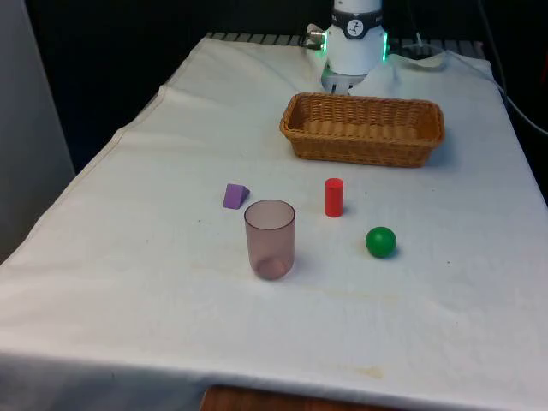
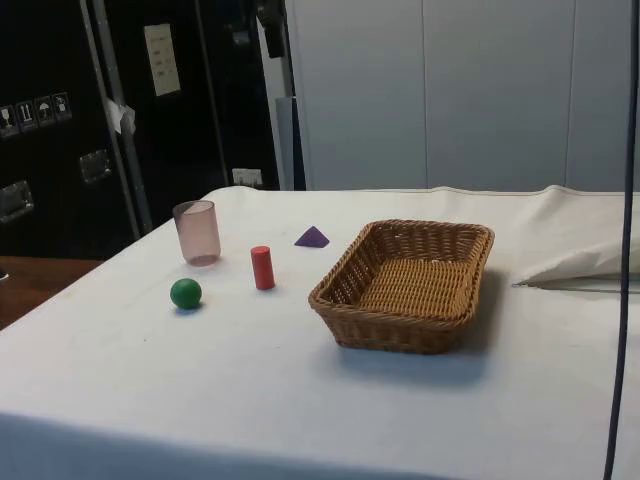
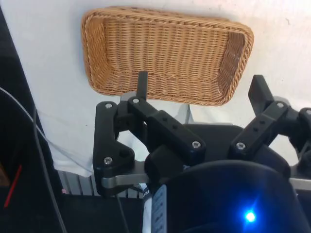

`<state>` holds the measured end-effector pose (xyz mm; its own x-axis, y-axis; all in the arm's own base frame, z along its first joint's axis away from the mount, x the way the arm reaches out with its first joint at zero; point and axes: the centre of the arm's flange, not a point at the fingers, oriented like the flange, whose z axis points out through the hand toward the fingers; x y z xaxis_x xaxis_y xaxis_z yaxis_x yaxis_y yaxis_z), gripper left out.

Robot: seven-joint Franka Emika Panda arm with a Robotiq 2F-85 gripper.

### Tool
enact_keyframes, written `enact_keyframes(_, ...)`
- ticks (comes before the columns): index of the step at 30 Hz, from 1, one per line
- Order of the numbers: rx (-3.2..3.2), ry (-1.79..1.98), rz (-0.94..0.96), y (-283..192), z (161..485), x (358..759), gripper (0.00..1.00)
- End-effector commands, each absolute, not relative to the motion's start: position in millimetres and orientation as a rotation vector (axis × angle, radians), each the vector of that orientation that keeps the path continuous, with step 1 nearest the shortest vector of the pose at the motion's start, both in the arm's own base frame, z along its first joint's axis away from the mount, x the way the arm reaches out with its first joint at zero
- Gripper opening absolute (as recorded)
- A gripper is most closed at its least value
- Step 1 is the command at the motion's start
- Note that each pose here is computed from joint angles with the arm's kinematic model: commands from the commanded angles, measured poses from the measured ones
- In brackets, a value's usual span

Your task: Pick up the triangular block and place it into the basket.

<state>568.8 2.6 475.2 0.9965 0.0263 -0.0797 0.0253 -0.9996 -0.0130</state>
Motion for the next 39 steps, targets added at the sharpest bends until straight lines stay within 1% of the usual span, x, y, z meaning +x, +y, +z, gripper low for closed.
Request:
enact_keyframes(1,-3.132,-0.036,0.121,1,472,569,1.0)
enact_keyframes(7,-3.139,-0.023,0.123,-5,462,566,1.0)
enact_keyframes(8,-3.131,-0.025,0.148,-4,462,568,1.0)
enact_keyframes(9,-3.146,-0.021,0.117,-6,458,564,1.0)
enact_keyframes(17,-3.174,0.005,0.066,-13,442,555,1.0)
enact_keyframes(18,-3.164,-0.002,0.088,-12,442,556,1.0)
enact_keyframes(23,-3.179,0.026,0.023,-16,430,554,1.0)
enact_keyframes(27,-3.173,0.028,0.026,-18,423,552,1.0)
enact_keyframes(32,-3.175,0.031,-0.012,-32,404,547,1.0)
enact_keyframes(39,-3.175,0.026,-0.037,-49,388,543,1.0)
